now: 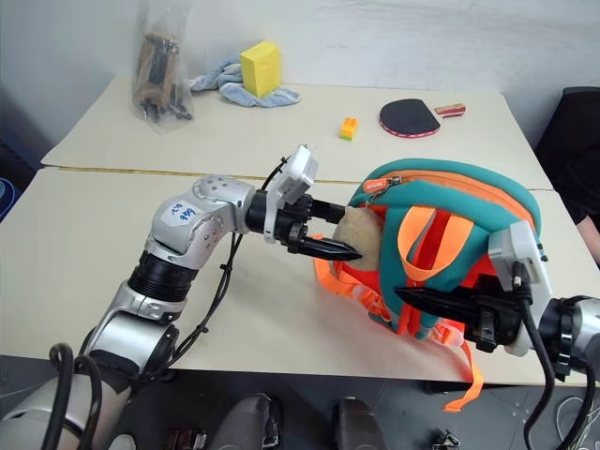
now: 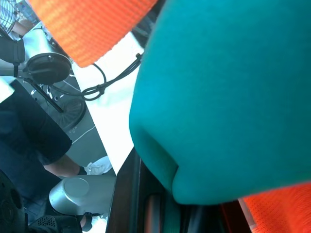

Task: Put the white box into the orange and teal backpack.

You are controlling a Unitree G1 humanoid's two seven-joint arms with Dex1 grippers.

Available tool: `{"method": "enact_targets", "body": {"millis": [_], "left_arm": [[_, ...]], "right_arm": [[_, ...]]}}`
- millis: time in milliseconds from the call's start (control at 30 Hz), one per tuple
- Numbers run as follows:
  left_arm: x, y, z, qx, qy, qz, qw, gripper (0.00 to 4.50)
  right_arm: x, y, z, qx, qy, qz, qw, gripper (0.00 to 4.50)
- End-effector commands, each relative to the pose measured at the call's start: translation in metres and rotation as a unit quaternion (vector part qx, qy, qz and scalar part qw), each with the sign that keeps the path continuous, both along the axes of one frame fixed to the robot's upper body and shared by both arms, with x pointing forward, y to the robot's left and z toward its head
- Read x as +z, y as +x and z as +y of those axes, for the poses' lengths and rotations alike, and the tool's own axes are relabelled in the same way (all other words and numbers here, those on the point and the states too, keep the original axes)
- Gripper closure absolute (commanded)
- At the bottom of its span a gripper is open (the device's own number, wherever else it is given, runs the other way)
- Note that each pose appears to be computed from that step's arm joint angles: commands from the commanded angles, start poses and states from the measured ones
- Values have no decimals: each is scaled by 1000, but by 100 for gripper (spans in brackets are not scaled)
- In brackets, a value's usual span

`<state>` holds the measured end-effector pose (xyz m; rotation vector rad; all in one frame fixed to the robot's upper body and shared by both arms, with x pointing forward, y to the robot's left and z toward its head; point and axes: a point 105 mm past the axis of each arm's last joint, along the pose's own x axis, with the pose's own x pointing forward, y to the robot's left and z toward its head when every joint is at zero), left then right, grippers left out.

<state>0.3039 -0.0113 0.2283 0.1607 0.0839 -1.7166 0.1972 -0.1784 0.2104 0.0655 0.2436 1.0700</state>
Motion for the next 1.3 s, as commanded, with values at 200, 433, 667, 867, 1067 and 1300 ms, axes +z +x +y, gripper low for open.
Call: {"method": "enact_targets", "body": {"millis": [200, 433, 667, 867, 1067, 1300], "left_arm": [[16, 6, 21, -1, -18, -26, 999, 357], [31, 45, 79, 65, 26, -95, 993, 380], [-34, 69, 98, 101, 148, -144, 973, 380], [-89, 67, 65, 68, 204, -203, 955, 380], [-103, 60, 44, 84, 173, -186, 963, 380], [-76, 53, 97, 104, 131, -82, 982, 197]], "right_arm": [[3, -7, 0, -2, 2, -13, 1000, 450], [10, -13, -12, -17, -5, -33, 999, 450], [23, -15, -26, -22, 1, -64, 998, 450], [38, -8, -30, -35, 29, -101, 994, 450], [16, 17, -37, -107, -33, -101, 989, 450], [0, 15, -56, -126, -63, -54, 989, 256]]}}
